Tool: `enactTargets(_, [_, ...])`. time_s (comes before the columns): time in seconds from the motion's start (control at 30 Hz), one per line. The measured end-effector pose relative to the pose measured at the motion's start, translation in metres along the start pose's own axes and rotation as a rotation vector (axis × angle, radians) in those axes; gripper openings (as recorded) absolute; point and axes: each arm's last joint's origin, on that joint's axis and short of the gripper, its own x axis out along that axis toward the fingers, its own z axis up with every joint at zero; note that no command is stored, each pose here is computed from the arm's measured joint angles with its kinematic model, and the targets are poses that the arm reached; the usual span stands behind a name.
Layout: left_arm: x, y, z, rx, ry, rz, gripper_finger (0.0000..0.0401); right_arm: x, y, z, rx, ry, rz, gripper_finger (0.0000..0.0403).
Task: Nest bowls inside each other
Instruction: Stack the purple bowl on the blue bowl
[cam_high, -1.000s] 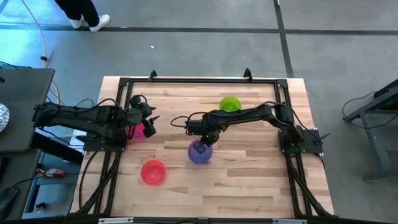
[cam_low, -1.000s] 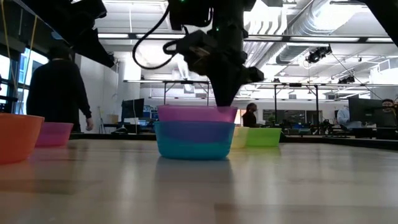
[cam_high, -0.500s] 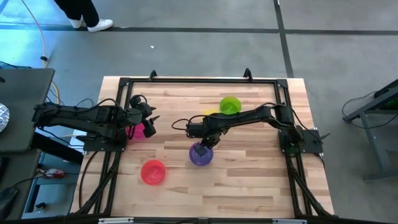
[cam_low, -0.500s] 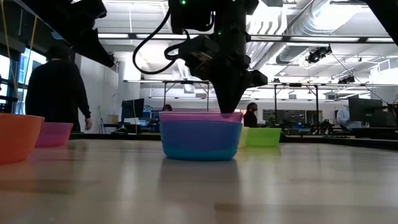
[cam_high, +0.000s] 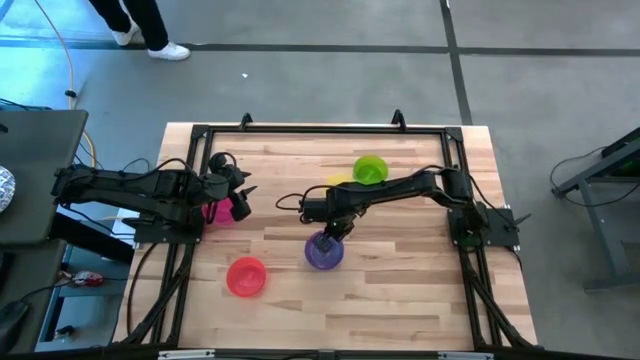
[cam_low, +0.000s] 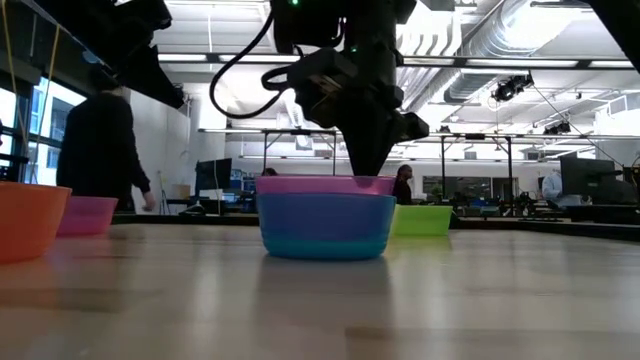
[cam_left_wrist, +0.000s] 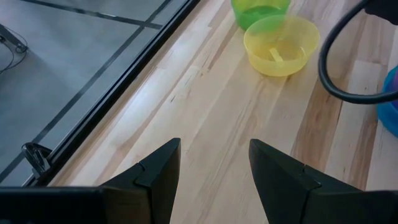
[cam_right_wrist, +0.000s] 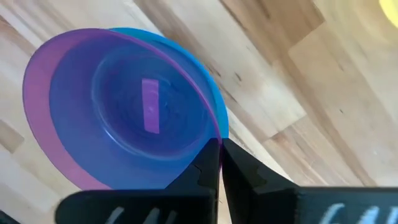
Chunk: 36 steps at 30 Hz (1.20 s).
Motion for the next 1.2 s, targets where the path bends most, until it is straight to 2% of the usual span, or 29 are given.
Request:
enactTargets(1.03, [0.0,-0.0008,-0.0002,-0.026,0.006,-0.026,0.0181,-0.0001,0.0013,-0.0022,-0.025,0.056,0.047,0.0])
enactTargets(1.2, [0.0,-0.0008,-0.0002,-0.026,0.006,-0.026,0.0181,0.0077,0.0018,-0.0019,-0.009,0.083,0.04,0.0])
